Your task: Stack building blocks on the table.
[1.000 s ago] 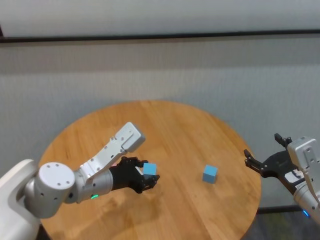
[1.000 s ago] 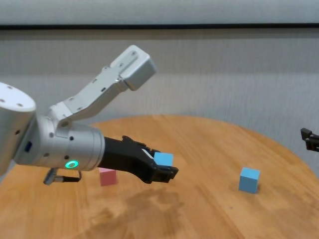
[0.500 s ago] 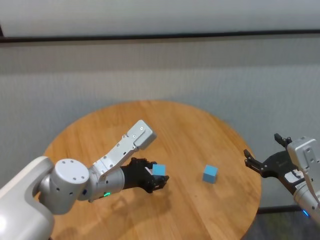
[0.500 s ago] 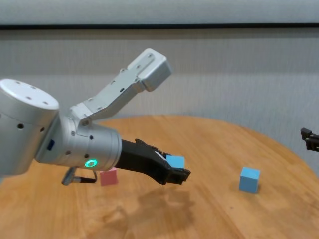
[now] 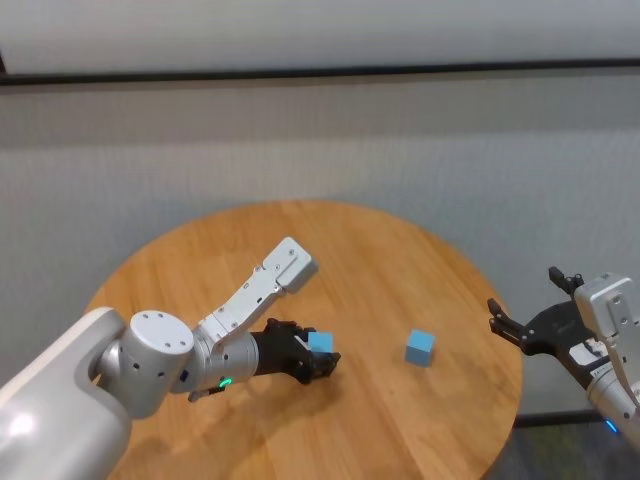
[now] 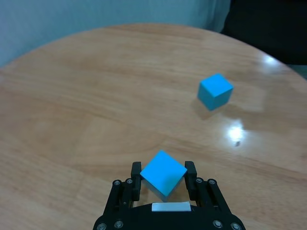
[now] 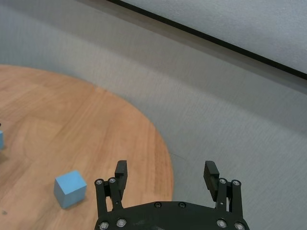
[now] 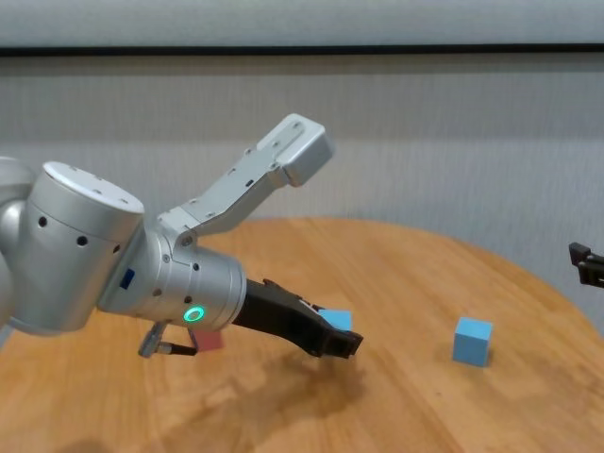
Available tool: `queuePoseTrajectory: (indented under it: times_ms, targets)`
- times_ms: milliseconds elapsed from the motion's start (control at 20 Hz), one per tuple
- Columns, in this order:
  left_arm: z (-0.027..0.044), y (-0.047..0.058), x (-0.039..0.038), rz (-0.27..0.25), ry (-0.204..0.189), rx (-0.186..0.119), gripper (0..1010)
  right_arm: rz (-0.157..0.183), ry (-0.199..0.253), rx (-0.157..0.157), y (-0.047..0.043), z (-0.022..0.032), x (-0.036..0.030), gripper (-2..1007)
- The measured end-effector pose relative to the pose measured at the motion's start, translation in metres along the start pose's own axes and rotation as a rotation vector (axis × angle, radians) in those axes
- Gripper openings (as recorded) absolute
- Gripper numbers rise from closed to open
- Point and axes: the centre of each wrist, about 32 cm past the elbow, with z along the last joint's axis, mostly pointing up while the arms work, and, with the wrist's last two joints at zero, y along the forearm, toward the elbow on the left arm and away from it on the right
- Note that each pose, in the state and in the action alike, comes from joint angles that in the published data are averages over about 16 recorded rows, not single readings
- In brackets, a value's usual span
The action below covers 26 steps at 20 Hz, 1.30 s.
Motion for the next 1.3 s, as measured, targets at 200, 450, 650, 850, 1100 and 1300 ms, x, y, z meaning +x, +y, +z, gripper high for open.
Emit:
queuePoseTrajectory:
  times_ms: [200, 450, 650, 850, 1100, 1300]
  targets:
    - [-0.0009, -0.006, 0.0049, 0.006, 0.017, 0.009, 565, 0.000, 0.000, 0.000, 0.0000, 0.0000, 0.0000, 1005]
    - [-0.0018, -0.011, 0.0102, 0.013, 0.036, 0.014, 565, 0.000, 0.000, 0.000, 0.0000, 0.0000, 0.0000, 1005]
    - [-0.0026, -0.013, 0.0131, 0.017, 0.047, 0.015, 565, 0.000, 0.000, 0.000, 0.0000, 0.0000, 0.0000, 1005]
    - [-0.0041, -0.015, 0.0155, 0.022, 0.057, 0.019, 565, 0.000, 0.000, 0.000, 0.0000, 0.0000, 0.0000, 1005]
    - [-0.0065, -0.016, 0.0174, 0.031, 0.068, 0.028, 565, 0.000, 0.000, 0.000, 0.0000, 0.0000, 0.0000, 1005]
    - [-0.0082, -0.016, 0.0190, 0.041, 0.076, 0.037, 575, 0.000, 0.000, 0.000, 0.0000, 0.0000, 0.0000, 1005]
